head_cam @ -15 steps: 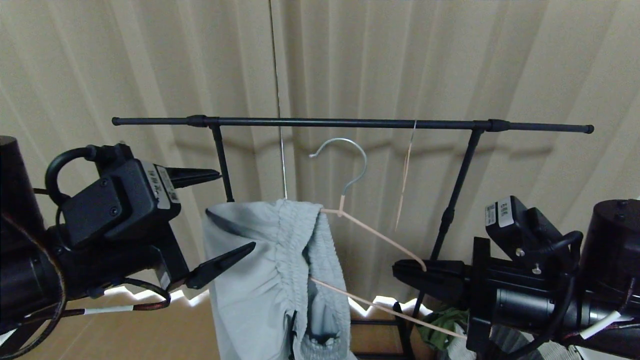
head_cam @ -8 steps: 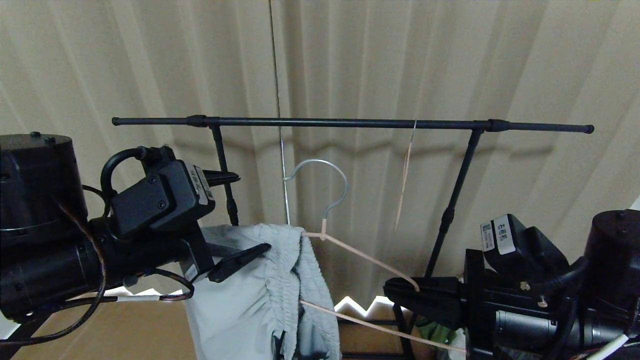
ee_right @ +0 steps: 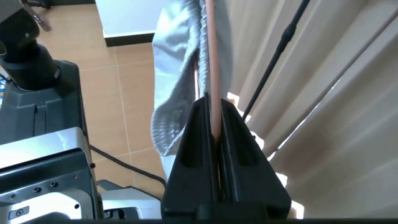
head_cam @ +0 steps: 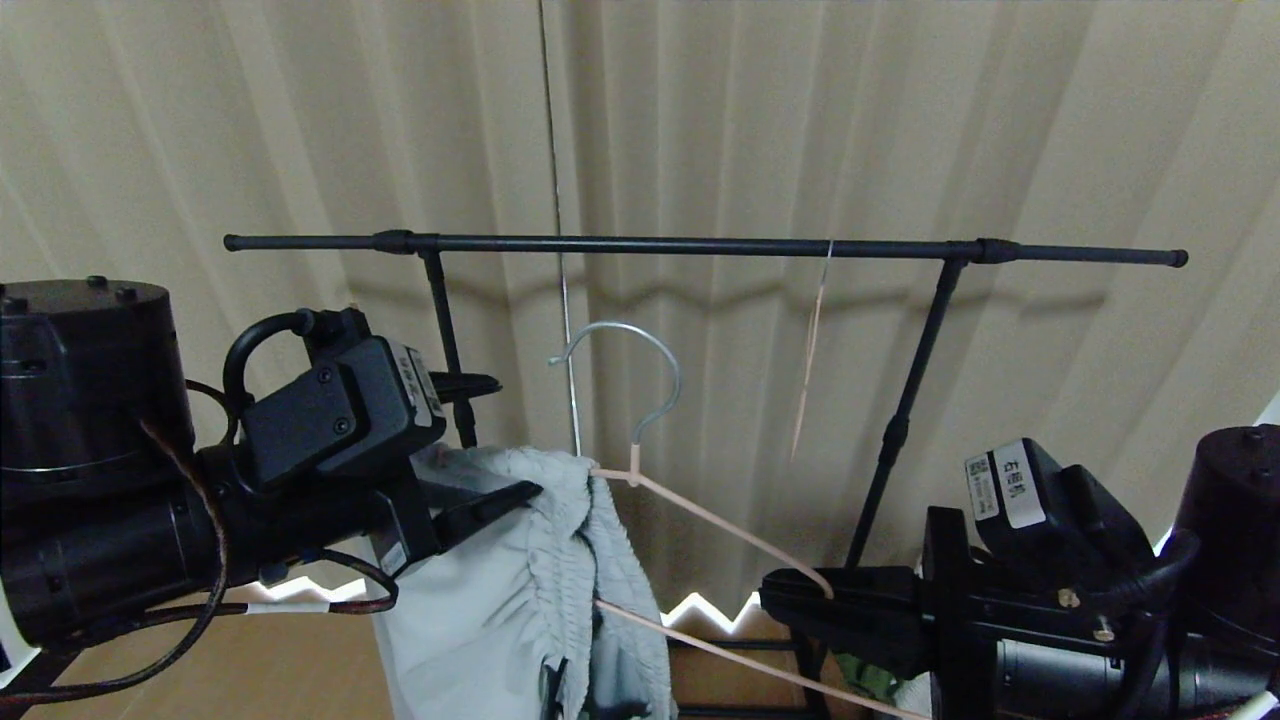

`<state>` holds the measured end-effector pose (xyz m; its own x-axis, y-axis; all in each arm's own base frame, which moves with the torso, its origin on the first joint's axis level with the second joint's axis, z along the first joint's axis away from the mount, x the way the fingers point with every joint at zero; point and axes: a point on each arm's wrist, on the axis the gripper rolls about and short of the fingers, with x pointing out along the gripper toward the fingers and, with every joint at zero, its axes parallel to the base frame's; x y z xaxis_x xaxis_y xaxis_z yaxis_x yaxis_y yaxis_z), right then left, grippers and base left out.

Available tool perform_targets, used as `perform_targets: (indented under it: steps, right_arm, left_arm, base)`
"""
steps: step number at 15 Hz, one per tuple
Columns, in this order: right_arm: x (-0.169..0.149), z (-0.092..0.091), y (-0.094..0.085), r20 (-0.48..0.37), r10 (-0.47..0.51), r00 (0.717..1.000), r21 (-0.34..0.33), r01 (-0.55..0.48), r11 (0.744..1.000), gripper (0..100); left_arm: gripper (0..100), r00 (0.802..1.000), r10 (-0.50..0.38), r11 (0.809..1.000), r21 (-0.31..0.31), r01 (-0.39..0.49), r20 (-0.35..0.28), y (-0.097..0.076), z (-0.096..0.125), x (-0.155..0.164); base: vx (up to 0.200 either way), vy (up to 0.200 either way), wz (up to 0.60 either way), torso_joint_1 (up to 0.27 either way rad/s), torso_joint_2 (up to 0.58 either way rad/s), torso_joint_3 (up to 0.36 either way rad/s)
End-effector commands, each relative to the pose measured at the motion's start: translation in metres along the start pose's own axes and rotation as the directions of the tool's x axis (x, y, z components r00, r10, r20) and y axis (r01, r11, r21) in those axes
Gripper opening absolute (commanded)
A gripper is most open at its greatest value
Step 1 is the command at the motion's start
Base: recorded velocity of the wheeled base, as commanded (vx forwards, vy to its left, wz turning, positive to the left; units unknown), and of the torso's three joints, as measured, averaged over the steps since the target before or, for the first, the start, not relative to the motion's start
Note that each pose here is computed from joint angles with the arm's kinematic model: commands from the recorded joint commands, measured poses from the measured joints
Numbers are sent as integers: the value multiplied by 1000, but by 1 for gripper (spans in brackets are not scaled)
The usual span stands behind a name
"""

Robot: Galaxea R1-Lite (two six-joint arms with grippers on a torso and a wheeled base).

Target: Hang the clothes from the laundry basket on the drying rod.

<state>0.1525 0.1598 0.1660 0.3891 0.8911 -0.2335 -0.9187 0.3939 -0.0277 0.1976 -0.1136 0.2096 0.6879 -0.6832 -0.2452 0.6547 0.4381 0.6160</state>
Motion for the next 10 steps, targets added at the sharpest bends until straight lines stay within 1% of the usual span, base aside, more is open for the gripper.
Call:
perform_targets:
  steps: [1,2,4,9,10]
  right_arm:
    - [0,0,0,0,6,1000,0,-6,1000,0]
    - [0,0,0,0,9,1000,0,-9,1000,0]
    - [0,0,0,0,9,1000,0,-9,1000,0]
    - [0,0,0,1,6,1000,-2,-6,1000,0]
    - [-3,1,1,7,2,1000,-8,-2,1000,100]
  left_arm:
    - [0,1000,-5,1000,-3,5,-7,-2,-2,0]
    - [0,1000,-6,1000,-3,6,-6,-2,-2,0]
    - [0,999,-37,999,-4,37,22,-2,-3,0]
    - [0,999,-42,999,-10,42,21,-3,-5,-1]
    - [0,999,-32,999,-8,32,28,-2,-4,0]
  base:
    - [0,0,0,0,0,0]
    - [0,0,0,0,0,0]
    - [0,0,0,0,0,0]
    - [0,0,0,0,0,0]
    - [0,0,0,0,0,0]
